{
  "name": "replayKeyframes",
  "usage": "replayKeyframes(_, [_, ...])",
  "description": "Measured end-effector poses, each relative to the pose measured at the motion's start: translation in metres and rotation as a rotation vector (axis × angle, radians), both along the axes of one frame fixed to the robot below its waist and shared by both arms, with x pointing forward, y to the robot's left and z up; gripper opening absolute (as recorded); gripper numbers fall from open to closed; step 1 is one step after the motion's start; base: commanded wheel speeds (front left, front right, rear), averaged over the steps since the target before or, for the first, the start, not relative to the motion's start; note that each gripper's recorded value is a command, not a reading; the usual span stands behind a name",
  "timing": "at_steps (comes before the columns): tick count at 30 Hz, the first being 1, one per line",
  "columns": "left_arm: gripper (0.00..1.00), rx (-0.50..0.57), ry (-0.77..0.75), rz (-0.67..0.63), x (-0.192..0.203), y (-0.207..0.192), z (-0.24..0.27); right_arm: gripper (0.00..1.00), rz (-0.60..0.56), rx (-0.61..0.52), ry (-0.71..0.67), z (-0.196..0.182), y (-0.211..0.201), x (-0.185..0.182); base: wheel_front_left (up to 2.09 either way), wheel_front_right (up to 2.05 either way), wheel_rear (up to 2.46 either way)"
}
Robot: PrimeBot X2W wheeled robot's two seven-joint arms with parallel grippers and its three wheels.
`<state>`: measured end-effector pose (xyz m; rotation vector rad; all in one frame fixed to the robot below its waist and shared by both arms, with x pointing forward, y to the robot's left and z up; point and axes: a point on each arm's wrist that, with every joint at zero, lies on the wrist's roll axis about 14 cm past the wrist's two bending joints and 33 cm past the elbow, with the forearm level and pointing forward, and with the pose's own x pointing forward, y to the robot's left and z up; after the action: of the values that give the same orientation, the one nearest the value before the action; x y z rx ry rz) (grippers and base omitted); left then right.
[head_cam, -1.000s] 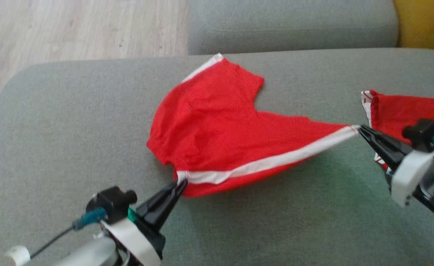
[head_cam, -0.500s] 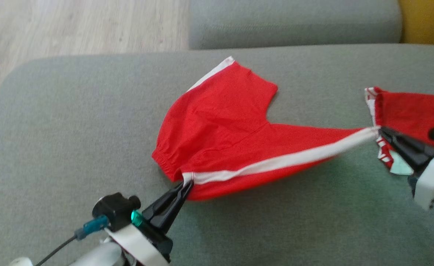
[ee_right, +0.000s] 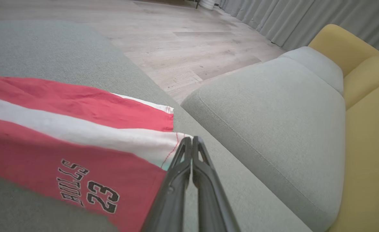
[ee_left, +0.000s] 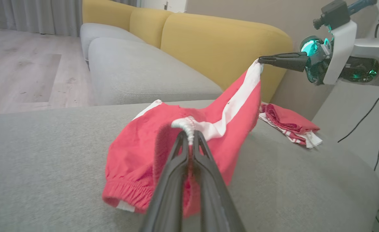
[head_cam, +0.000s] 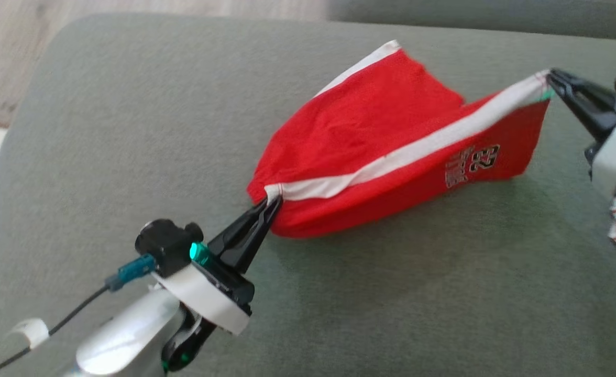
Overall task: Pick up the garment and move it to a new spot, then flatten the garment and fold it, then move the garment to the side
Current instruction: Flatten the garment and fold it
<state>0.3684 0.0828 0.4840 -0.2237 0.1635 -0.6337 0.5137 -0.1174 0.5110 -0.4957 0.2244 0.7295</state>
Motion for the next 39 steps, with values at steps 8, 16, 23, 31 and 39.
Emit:
replayKeyframes(8, [0.00, 0.019, 0.039, 0.102, 0.019, 0.026, -0.012, 0.00, 0.103, -0.079, 0.018, -0.016, 0.049, 0.038, 0.00, 0.00, 0.00])
replayKeyframes(16, [0.00, 0.019, 0.094, 0.182, 0.047, 0.041, -0.027, 0.00, 0.124, -0.125, 0.039, -0.039, 0.073, 0.083, 0.00, 0.00, 0.00])
replayKeyframes(23, [0.00, 0.054, 0.144, 0.203, 0.061, 0.049, -0.045, 0.00, 0.144, -0.117, 0.065, -0.060, 0.096, 0.103, 0.00, 0.00, 0.00])
replayKeyframes(31, [0.00, 0.056, 0.178, 0.227, 0.069, 0.051, -0.057, 0.00, 0.134, -0.144, 0.089, -0.084, 0.109, 0.123, 0.00, 0.00, 0.00])
replayKeyframes(39, [0.00, 0.056, 0.187, 0.237, 0.078, 0.050, -0.062, 0.00, 0.158, -0.174, 0.087, -0.103, 0.122, 0.130, 0.00, 0.00, 0.00])
